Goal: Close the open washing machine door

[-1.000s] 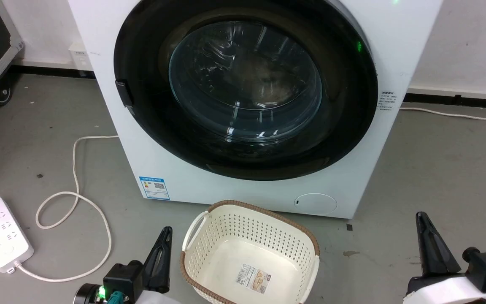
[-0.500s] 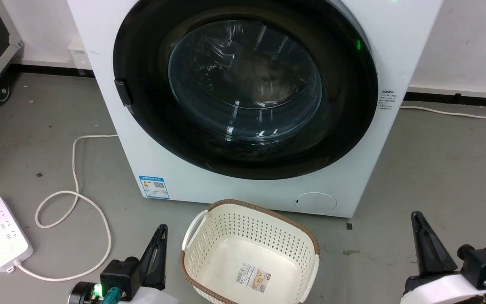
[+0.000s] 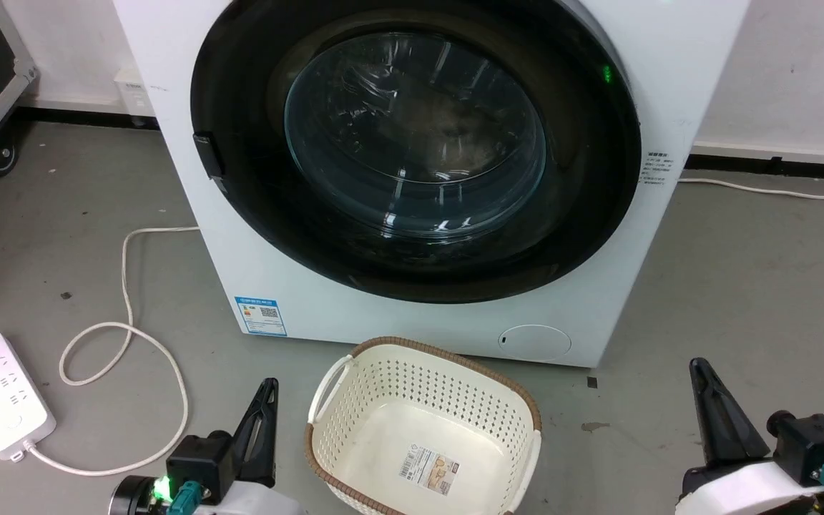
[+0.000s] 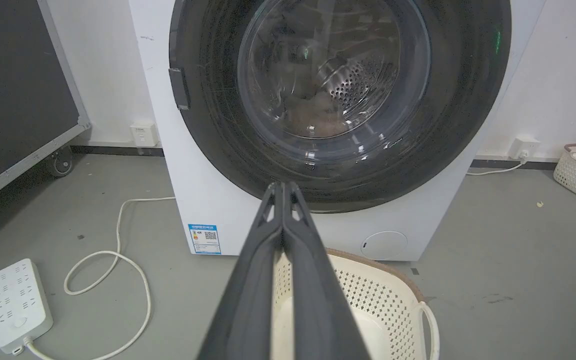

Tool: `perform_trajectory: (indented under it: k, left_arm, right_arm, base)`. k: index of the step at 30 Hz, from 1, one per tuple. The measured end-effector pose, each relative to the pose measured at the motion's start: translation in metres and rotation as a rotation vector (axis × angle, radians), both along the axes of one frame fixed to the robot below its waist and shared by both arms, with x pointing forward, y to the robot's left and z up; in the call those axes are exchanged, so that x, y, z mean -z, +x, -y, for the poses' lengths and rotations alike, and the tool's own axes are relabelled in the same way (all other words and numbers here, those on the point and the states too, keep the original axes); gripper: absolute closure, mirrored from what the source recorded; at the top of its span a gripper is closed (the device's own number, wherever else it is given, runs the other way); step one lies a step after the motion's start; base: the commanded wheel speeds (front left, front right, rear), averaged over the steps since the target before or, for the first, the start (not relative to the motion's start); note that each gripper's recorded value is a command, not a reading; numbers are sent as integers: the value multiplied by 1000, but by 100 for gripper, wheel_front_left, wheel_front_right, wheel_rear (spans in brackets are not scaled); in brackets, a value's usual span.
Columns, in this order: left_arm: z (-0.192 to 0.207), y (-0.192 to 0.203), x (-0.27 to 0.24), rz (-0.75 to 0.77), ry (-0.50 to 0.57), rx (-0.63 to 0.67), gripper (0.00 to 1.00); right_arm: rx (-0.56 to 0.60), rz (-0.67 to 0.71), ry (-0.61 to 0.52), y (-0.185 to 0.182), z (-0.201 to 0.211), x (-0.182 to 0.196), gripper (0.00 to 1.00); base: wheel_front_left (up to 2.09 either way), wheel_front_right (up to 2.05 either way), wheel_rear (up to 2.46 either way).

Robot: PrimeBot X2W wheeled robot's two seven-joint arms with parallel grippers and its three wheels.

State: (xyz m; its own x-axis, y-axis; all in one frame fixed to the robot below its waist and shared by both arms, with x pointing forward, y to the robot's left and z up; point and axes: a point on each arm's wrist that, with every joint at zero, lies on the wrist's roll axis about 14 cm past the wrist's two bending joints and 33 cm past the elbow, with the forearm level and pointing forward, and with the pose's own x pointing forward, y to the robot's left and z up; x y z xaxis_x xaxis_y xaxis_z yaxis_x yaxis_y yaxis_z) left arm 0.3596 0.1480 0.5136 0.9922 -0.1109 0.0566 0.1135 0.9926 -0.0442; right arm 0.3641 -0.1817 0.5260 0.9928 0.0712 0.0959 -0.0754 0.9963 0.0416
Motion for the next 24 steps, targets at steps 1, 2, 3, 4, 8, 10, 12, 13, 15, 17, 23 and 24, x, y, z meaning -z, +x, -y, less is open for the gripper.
perform_trajectory:
  k: [1, 2, 3, 4, 8, 10, 12, 13, 15, 17, 23, 24]
  left_arm:
    - [-1, 0, 0, -2, 4, -3, 100]
    - [-1, 0, 0, -2, 4, -3, 100]
    - [-1, 0, 0, -3, 7, -4, 100]
    - [-1, 0, 0, -3, 8, -4, 100]
    - [-2, 1, -1, -7, 12, -9, 100]
    - [-3, 1, -1, -6, 16, -10, 100]
    - [-4, 2, -2, -8, 18, -14, 100]
    - [-4, 2, -1, -14, 20, -15, 100]
    - [-5, 2, -2, -13, 21, -19, 100]
    - [-6, 3, -2, -12, 27, -23, 100]
    - [-8, 3, -2, -21, 31, -31, 100]
    - [-9, 4, -2, -21, 31, -33, 100]
  right_arm:
    - [-2, -6, -2, 0, -1, 1, 100]
    - [-2, -6, -2, 0, -1, 1, 100]
    - [-2, -5, -2, 0, -1, 0, 100]
    - [-3, -6, -2, 0, -1, 0, 100]
    - [-7, -12, -10, 1, -2, 1, 100]
    - [-8, -14, -12, 1, -3, 1, 100]
    - [-11, -22, -19, 1, -4, 2, 100]
    - [-12, -23, -20, 1, -4, 1, 100]
    - [-13, -23, -21, 1, -4, 1, 100]
    - [-15, -26, -22, 1, -5, 1, 100]
    - [-19, -35, -29, 2, -6, 2, 100]
    - [-20, -36, -30, 2, -7, 2, 100]
  base:
    - [0, 0, 0]
    - [0, 0, 0]
    - [0, 0, 0]
    - [0, 0, 0]
    - [0, 0, 0]
    - [0, 0, 0]
    - [0, 0, 0]
    - [0, 0, 0]
    - [0, 0, 0]
    - [0, 0, 0]
    - [0, 0, 0]
    - [0, 0, 0]
